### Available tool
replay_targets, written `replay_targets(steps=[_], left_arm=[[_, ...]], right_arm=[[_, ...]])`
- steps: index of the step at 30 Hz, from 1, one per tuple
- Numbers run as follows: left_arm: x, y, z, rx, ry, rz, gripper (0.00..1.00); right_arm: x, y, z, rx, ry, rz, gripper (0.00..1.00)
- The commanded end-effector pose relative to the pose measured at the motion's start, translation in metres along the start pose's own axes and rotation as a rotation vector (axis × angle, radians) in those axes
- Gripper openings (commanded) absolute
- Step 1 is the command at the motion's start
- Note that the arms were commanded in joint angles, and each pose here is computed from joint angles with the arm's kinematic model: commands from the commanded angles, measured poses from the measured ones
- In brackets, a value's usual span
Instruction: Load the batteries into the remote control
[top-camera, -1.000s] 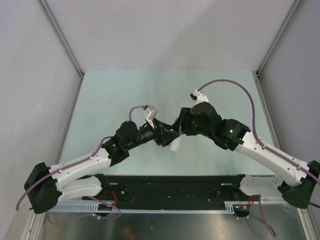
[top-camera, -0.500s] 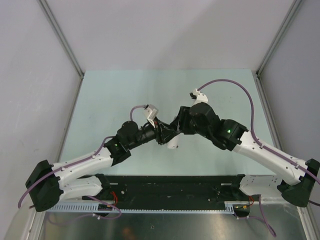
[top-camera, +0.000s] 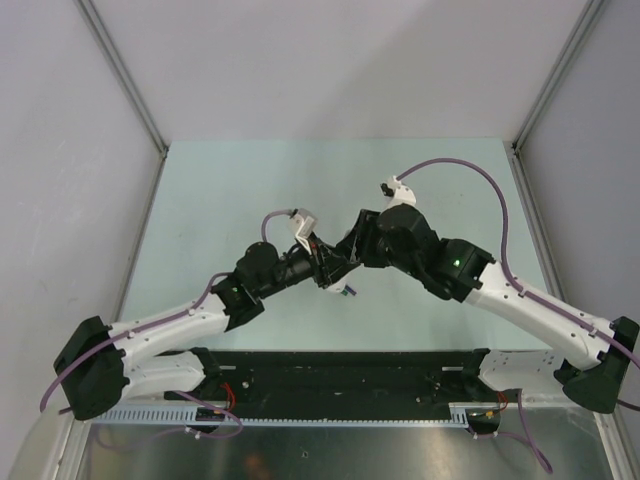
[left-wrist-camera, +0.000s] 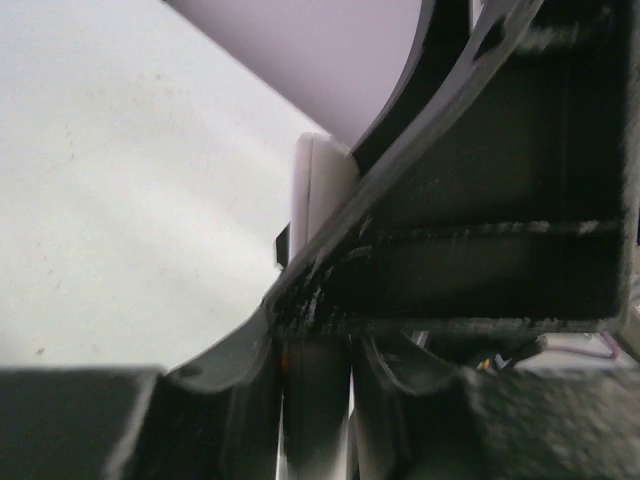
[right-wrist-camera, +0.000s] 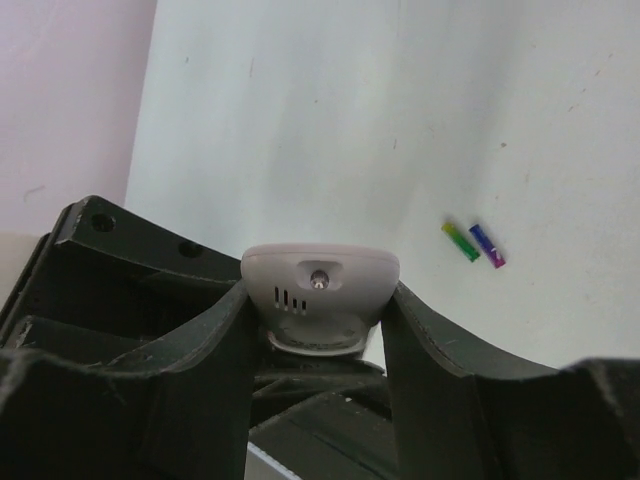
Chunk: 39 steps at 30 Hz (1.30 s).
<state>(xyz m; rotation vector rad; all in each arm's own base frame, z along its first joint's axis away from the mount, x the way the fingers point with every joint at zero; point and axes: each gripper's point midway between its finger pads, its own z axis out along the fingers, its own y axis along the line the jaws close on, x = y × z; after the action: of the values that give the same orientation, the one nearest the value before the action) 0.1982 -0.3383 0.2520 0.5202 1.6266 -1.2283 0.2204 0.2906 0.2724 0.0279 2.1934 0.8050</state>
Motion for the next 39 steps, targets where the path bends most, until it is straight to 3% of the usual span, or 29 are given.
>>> replay_targets(steps=[1,2,3,6,7,8,11,17,22,30,33,39], left_arm=[[-0.025,-0.017,-0.002,0.056,-0.092,0.018,0.21],[-0.027,-0.018,-0.002,0.060,-0.097,0.021,0.15],[-0.027,-0.019,-0.003,0.064,-0.098,0.023,0.04],[-0.029,-0.021,-0.003,0.071,-0.100,0.018,0.00],[-0.028,-0.020,-0.003,0.070,-0.098,0.018,0.00],[-0.028,-0.021,-0.003,0.072,-0.101,0.015,0.00],[-0.026,-0.020,-0.005,0.071,-0.099,0.009,0.00],[-0.020,-0.019,-0.010,0.070,-0.092,-0.005,0.00],[-0.018,-0.018,-0.015,0.062,-0.096,-0.030,0.00],[-0.035,-0.019,-0.027,0.056,-0.144,-0.170,0.00],[-0.050,-0.012,-0.037,0.047,-0.186,-0.273,0.00],[-0.079,0.000,-0.052,0.029,-0.272,-0.417,0.00]], right_arm=[[-0.010,0.024,-0.006,-0.074,-0.022,0.018,0.00],[-0.009,0.023,-0.006,-0.073,-0.019,0.017,0.00],[-0.008,0.023,-0.006,-0.070,-0.015,0.014,0.00],[-0.009,0.025,-0.008,-0.083,-0.015,-0.001,0.00],[-0.010,0.025,-0.009,-0.086,-0.018,-0.007,0.06],[-0.011,0.026,-0.009,-0.092,-0.026,-0.019,0.26],[-0.023,0.026,-0.016,-0.102,-0.067,-0.021,0.55],[-0.050,0.020,-0.027,-0.123,-0.131,0.013,0.78],[-0.072,0.014,-0.041,-0.137,-0.197,0.012,0.85],[-0.070,-0.024,-0.065,-0.075,-0.292,-0.032,0.83],[-0.043,-0.037,-0.059,-0.158,-0.267,-0.022,0.81],[0.002,0.002,-0.068,-0.550,-0.134,-0.008,0.87]])
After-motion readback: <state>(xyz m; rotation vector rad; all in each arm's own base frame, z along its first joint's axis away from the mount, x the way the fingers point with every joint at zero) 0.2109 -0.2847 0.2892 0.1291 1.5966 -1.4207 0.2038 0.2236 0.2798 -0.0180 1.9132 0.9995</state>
